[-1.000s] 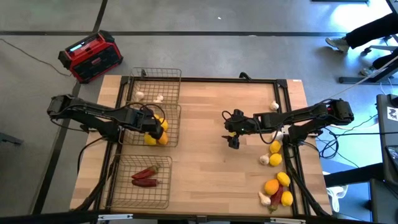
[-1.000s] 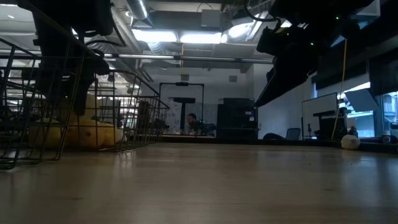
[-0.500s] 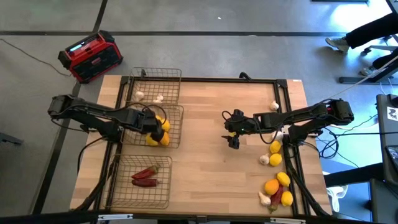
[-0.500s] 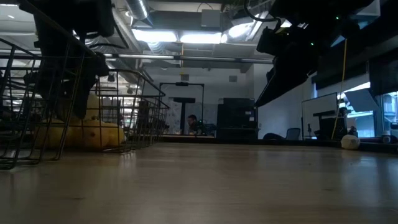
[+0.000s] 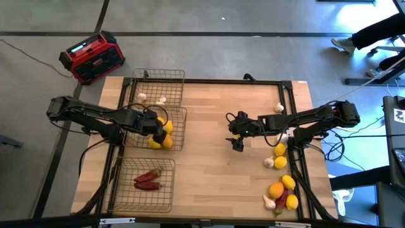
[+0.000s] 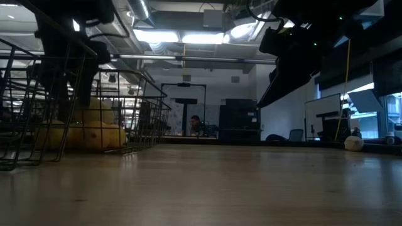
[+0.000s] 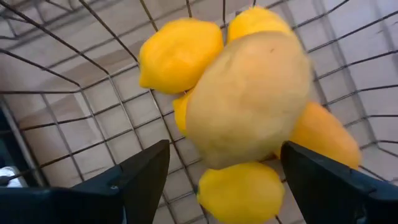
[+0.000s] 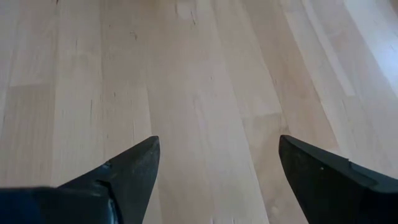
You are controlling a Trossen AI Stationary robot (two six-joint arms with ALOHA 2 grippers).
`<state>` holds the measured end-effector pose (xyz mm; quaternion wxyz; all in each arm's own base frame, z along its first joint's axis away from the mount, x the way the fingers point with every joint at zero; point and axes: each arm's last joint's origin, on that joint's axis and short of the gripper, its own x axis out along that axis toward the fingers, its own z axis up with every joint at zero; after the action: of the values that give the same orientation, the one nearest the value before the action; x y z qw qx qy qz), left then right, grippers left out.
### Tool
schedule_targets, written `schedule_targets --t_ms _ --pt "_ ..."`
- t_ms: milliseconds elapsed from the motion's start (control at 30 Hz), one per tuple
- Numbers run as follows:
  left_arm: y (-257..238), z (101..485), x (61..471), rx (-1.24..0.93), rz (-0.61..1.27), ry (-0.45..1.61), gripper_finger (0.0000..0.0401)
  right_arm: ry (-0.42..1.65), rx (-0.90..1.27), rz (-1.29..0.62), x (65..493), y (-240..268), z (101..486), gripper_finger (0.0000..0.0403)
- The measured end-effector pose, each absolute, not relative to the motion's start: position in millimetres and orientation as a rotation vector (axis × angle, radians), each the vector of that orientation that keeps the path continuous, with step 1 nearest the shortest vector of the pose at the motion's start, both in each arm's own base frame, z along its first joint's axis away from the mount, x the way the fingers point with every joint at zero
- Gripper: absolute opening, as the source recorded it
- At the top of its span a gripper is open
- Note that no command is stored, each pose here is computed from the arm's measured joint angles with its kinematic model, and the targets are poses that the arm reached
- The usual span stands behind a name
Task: Sort produce into baskets
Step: Put the lemon in the middle wire basket, then put the garlic in the top wire basket
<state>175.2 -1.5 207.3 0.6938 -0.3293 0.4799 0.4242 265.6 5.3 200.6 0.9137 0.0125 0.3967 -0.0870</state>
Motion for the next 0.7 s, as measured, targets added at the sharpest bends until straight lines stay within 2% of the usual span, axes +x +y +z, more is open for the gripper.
schedule_targets --t_ms 200,467,700 --pt "-7 232 177 -0.746 0.841 0.961 0.0301 0.818 0.030 -0.172 266 6 200 0.0324" --pt "-22 256 196 -0.589 0.676 0.642 0.0301 0.818 0.034 -0.171 266 6 200 0.0324" --pt "-30 256 213 -0.503 0.606 0.575 0.0301 0.828 0.081 -0.264 264 1 199 0.0323"
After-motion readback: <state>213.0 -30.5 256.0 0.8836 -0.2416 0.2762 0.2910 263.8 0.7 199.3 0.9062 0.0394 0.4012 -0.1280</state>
